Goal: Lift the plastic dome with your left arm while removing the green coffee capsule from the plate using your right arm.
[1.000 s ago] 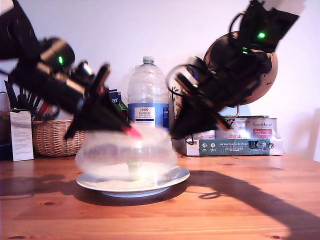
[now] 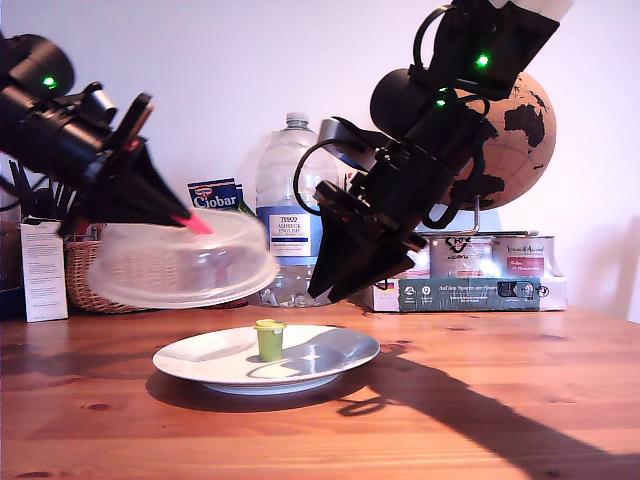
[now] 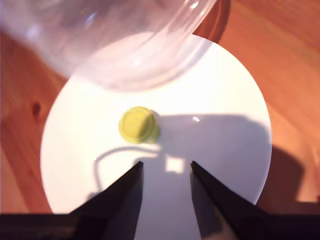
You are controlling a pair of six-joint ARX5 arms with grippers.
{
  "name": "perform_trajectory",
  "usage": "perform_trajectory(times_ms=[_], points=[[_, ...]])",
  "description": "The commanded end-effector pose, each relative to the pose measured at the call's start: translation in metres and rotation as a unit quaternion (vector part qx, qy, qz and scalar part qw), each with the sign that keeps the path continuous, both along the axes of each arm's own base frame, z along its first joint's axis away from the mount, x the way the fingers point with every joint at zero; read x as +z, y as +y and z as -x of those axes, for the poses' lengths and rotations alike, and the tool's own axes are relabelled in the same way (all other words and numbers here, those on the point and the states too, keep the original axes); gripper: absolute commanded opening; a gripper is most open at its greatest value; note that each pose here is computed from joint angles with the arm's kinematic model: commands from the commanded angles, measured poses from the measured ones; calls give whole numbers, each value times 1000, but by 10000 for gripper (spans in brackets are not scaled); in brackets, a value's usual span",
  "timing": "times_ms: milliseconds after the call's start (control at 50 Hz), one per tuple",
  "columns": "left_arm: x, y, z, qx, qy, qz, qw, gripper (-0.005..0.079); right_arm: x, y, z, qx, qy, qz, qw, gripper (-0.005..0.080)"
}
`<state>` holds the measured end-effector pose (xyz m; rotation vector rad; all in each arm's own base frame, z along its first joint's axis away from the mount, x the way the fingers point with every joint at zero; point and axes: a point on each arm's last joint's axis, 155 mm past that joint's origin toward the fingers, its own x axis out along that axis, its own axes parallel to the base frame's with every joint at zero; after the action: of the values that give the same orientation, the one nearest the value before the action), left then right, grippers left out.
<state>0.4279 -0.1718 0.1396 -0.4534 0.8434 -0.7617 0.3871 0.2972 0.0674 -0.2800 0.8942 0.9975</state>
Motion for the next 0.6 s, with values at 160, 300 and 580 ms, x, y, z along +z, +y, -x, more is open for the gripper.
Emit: perform_trajectory(times_ms=[160,300,580], points=[[2,13,-5,11,-15,-9,1000,-24,-15,21,11,67,-30,15,997,322],[0,18,-5,12,-15,-14,1000,-24,-15,35,14,92,-53,12,994,341],[-2,22,-5,14,-12,-17,1000,-24,-41,35,13,92,-52,41,994,376]])
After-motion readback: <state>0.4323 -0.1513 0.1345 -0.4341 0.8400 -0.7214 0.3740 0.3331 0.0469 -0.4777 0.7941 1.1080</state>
